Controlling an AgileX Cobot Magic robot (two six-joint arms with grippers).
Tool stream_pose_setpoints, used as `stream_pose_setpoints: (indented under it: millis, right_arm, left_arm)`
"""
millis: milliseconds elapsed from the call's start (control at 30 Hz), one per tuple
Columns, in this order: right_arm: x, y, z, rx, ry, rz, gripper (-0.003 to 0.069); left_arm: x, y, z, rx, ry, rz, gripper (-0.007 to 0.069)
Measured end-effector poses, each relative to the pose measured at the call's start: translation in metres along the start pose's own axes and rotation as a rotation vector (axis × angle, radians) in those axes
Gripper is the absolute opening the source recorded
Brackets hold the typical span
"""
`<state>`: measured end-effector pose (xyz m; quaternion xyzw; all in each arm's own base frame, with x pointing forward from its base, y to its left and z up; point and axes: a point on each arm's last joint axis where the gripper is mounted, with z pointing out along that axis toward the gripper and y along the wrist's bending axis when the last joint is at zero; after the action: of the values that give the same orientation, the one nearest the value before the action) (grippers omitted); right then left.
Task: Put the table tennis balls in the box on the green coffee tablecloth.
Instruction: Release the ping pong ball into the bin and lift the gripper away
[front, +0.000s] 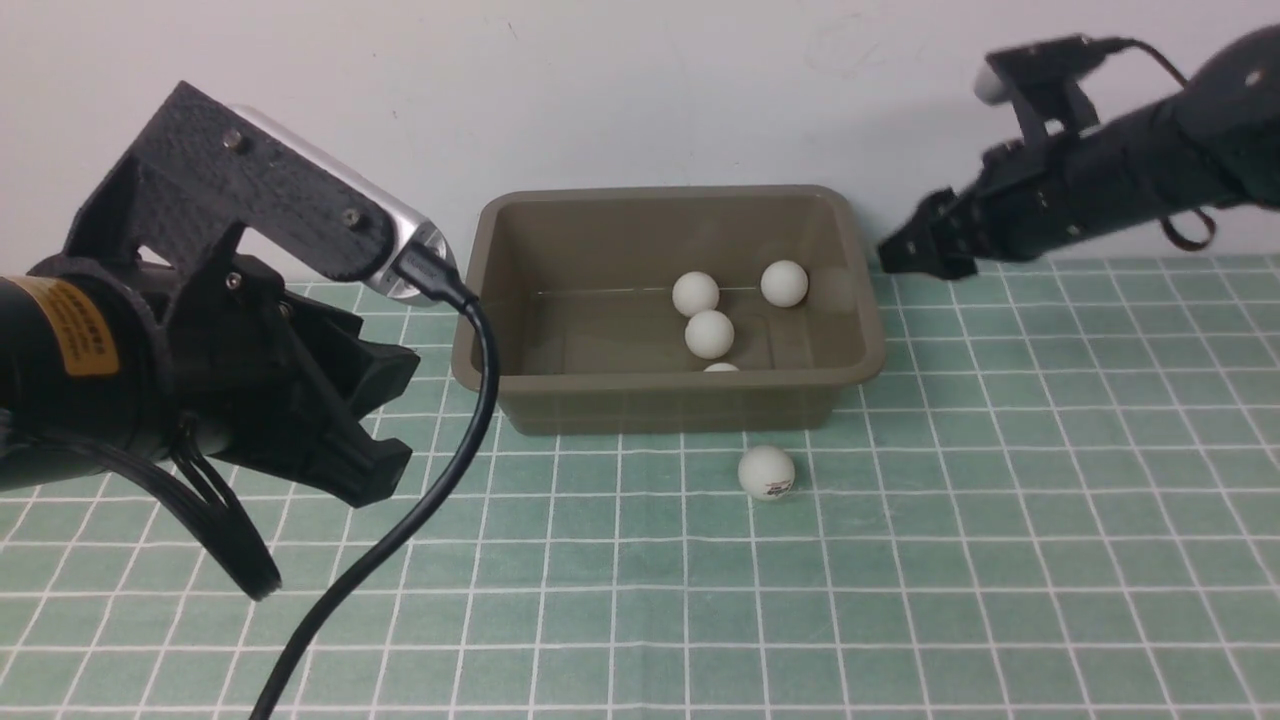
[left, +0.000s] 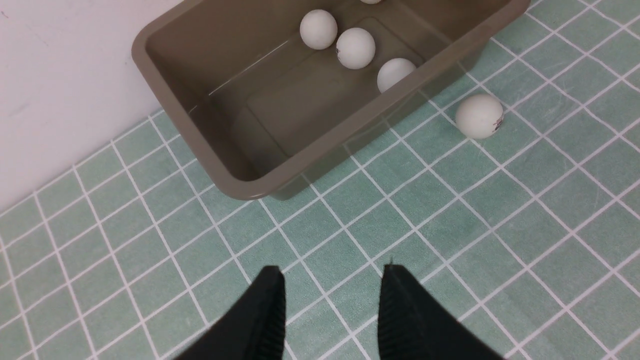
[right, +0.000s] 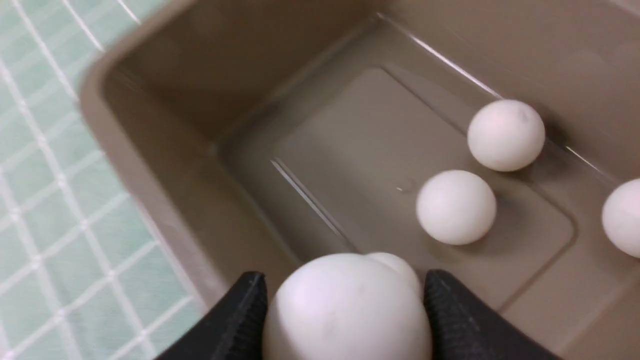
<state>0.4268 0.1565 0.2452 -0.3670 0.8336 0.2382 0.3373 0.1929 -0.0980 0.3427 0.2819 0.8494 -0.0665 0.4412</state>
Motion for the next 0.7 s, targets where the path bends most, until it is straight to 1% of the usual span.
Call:
stream_pose_setpoints:
  millis: [67,233,333,433,700]
  right_arm:
    - [0.001,-0.002,0.006,0.025,0.003,-0.010,0.0372]
    - [-0.003,-0.008,0.004,0.109,-0.041,-0.007,0.0452]
    - [-0.010,-0.010,-0.005,0.153,-0.073,-0.017,0.0480]
    - [-0.019,-0.010,-0.025,0.191,-0.111,-0.021,0.0484]
    - [-0.045,0.002,-0.105,0.325,-0.192,-0.066,0.0466]
  left_arm:
    - [0.000,0.000,0.000,0.004,0.005,-0.004,0.0240]
    - [0.002,-0.001,0.000,0.007,0.022,-0.005,0.0240]
    - [0.002,-0.001,0.000,0.010,0.026,-0.009,0.0240]
    - [0.003,-0.001,0.000,0.013,0.027,-0.012,0.0240]
    - [0.003,-0.002,0.000,0.018,0.029,-0.019,0.0240]
